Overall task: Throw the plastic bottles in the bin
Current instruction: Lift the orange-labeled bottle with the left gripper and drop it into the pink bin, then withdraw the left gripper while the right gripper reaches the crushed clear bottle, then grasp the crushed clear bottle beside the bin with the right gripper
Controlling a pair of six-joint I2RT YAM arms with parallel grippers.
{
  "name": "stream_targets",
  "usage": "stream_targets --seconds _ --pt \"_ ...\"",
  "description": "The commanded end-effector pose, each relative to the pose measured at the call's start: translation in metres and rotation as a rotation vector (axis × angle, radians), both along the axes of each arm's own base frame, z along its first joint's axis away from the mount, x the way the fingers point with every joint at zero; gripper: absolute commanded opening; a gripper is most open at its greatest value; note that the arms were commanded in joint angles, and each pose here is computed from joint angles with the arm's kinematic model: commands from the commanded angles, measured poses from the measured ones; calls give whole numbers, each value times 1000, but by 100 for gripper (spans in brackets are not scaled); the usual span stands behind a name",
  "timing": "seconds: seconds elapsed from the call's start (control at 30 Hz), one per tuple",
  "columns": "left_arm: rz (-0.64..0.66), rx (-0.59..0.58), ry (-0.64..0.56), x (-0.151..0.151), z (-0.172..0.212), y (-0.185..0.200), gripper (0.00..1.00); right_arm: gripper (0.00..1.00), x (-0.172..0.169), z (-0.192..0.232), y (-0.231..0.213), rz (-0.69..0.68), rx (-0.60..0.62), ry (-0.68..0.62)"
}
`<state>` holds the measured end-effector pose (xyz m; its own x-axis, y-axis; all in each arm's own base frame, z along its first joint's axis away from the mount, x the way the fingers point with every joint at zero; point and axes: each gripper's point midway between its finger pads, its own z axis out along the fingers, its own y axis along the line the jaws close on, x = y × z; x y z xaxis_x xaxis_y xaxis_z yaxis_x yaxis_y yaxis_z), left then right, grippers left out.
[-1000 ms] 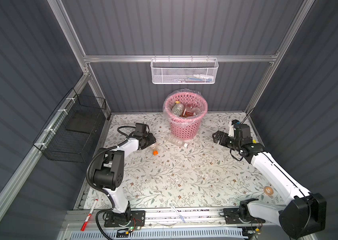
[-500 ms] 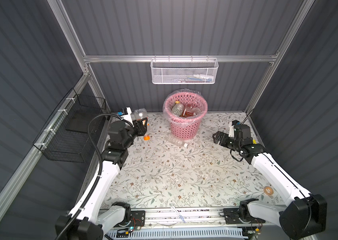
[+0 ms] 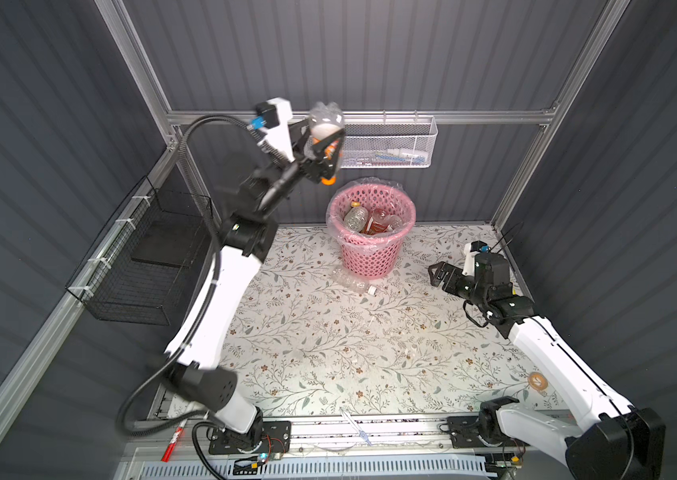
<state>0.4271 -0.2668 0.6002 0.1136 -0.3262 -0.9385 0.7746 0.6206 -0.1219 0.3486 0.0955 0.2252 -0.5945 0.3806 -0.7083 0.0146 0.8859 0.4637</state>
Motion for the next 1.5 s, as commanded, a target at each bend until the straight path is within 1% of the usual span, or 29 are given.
stream_targets --seconds 0.0,0.03,0.1,0.23,0.3,0.33,0.37,0.47,0.57,0.6,0.63,0.7,0.73,0.77,0.83,0.9,1.03,1.13,1.27,1.3,1.47 --pt "-1 204 344 45 -98 -29 100 99 -3 2 11 35 4 9" --pt "12 214 349 46 -99 -27 100 99 -5 1 11 38 -2 16" --pt "85 232 325 42 -92 -13 100 99 -7 0 12 44 -14 22" --pt "237 220 283 26 -80 32 100 99 -9 -3 14 53 -20 33" --pt "287 198 302 21 -83 61 100 99 -9 1 16 64 -29 30" --pt "305 193 323 21 -89 73 100 99 -6 -7 18 67 -43 60" --pt "326 188 350 21 -96 87 100 99 -4 -6 19 72 -53 62" --pt "394 194 434 19 -127 122 100 99 -1 0 19 69 -73 52" --pt "468 204 521 13 -167 153 100 99 0 3 18 67 -88 51" --pt "487 194 563 11 -183 166 100 99 3 5 19 70 -92 47" --pt "503 177 606 10 -198 178 100 99 0 0 19 77 -104 76" --pt "524 136 704 6 -235 203 100 99 0 -5 22 104 -131 89" --pt "532 132 768 4 -261 212 100 99 0 -8 25 121 -143 96" --pt "541 123 820 -1 -281 220 100 99 -1 -13 31 159 -160 101" --pt "544 105 889 -9 -307 231 100 99 -4 -24 46 247 -197 113" --pt "555 87 931 -18 -324 240 100 99 -8 -39 65 355 -256 132" --pt "604 71 974 -28 -342 257 100 99 -11 -67 105 547 -445 131" --pt "621 33 987 -28 -352 263 100 99 -7 -83 134 657 -551 123" --pt "618 15 1027 -28 -374 266 100 99 6 -99 169 758 -661 79" --pt "619 15 1035 -29 -378 267 100 99 11 -100 177 768 -675 50" --pt "617 8 1027 -29 -381 268 100 98 34 -112 209 807 -749 -43"
